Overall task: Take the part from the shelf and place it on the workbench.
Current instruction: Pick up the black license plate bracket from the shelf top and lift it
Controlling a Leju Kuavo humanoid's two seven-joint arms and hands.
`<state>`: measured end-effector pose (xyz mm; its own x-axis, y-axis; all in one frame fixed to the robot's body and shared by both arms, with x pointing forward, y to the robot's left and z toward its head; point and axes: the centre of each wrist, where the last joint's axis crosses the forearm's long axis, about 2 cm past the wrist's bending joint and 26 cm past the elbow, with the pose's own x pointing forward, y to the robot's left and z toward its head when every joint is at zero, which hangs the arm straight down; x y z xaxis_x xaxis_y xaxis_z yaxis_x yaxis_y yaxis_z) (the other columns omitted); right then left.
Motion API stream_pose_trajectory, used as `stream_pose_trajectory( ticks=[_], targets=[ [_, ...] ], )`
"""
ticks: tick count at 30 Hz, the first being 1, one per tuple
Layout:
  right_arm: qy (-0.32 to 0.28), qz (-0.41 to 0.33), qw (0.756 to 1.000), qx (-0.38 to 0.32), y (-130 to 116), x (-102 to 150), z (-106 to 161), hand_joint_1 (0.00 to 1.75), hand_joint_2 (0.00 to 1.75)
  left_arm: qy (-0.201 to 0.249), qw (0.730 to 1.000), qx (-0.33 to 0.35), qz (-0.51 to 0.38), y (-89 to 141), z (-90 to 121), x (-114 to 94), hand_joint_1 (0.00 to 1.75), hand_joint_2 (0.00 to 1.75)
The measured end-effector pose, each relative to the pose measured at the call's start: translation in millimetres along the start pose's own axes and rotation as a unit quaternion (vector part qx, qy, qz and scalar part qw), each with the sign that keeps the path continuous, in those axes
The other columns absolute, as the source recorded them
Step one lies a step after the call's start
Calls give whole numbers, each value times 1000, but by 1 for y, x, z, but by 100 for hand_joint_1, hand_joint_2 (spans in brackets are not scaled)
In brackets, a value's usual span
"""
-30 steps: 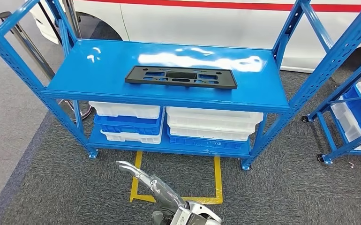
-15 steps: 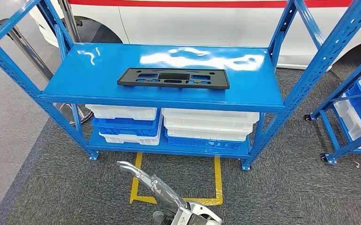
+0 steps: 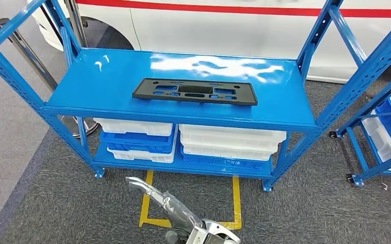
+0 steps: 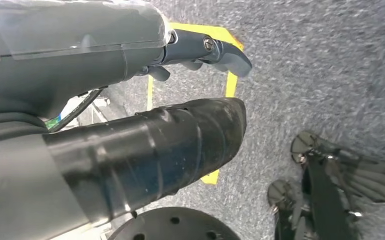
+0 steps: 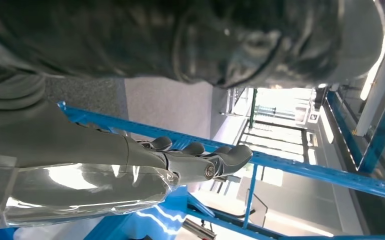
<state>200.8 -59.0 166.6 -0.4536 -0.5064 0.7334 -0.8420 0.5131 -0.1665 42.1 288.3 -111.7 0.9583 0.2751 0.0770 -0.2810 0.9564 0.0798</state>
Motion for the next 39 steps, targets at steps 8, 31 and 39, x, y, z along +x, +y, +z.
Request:
stream_pose_trajectory(
  ticks=[8,31,39],
  targets=[
    [3,0,1000,0,0,0,2,0,0,1,1000,-1,0,0,0,-2,0,0],
    [2,-3,1000,3,0,0,2,0,0,1,1000,0,0,0,0,-3,0,0],
    [3,-5,1000,5,1,0,3,0,0,-1,1000,-2,0,0,0,-4,0,0]
  ],
)
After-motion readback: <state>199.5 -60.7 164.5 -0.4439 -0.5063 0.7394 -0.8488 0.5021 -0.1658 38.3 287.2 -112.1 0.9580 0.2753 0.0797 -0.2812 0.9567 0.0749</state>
